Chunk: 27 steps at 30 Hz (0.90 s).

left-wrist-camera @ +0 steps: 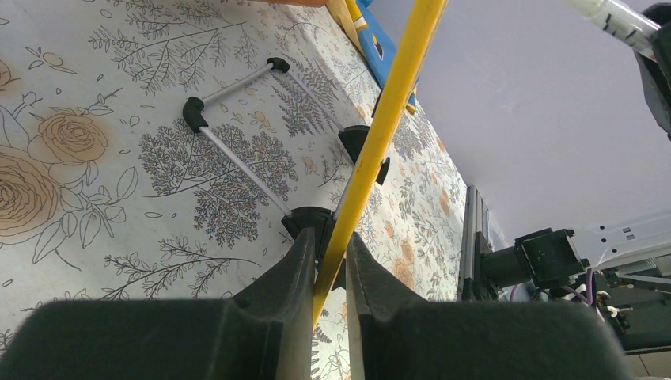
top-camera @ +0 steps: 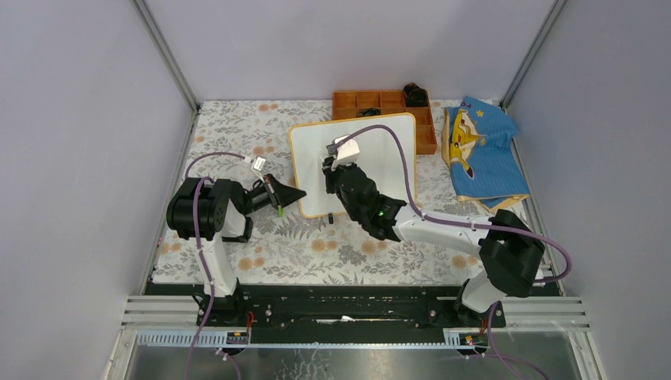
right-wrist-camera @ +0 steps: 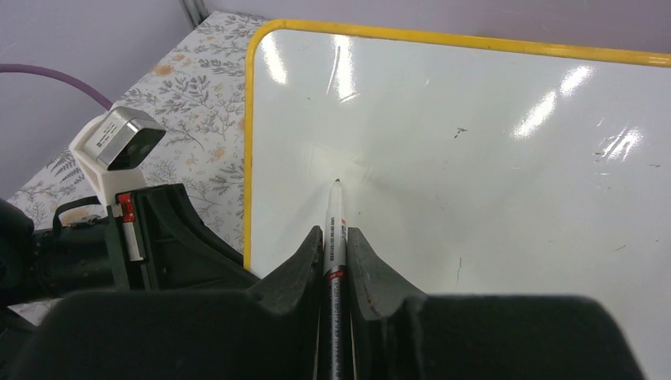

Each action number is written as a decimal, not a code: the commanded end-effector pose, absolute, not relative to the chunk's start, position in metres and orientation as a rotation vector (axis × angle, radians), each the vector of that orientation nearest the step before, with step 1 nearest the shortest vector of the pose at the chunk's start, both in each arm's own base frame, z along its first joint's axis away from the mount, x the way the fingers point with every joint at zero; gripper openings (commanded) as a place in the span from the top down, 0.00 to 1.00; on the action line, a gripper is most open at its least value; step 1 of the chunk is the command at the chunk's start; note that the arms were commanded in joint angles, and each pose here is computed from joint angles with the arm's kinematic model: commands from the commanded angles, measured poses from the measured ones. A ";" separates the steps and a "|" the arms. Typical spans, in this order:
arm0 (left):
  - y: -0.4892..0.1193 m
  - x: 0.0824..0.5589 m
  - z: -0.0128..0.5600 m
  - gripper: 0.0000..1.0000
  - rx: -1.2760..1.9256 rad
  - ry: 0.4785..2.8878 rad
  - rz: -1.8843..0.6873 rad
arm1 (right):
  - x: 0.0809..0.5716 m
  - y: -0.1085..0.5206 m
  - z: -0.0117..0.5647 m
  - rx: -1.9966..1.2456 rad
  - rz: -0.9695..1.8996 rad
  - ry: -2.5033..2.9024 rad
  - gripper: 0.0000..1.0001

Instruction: Write a sentence on the whiteboard

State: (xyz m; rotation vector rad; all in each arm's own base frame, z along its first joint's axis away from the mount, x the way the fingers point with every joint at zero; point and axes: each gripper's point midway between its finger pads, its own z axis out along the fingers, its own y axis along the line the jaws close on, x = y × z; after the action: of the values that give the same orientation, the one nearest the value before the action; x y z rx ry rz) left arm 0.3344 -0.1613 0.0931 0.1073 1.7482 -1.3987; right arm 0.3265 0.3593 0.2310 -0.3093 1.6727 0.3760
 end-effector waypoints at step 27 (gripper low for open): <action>-0.156 0.343 0.087 1.00 0.050 1.732 -1.340 | 0.359 0.371 0.254 -0.210 0.381 1.629 1.00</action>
State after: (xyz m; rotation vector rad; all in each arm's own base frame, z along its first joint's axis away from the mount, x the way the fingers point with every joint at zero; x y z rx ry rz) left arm 0.3348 -0.1611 0.0924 0.1038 1.7490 -1.3972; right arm 0.3477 0.3680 0.2217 -0.2879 1.6908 0.3519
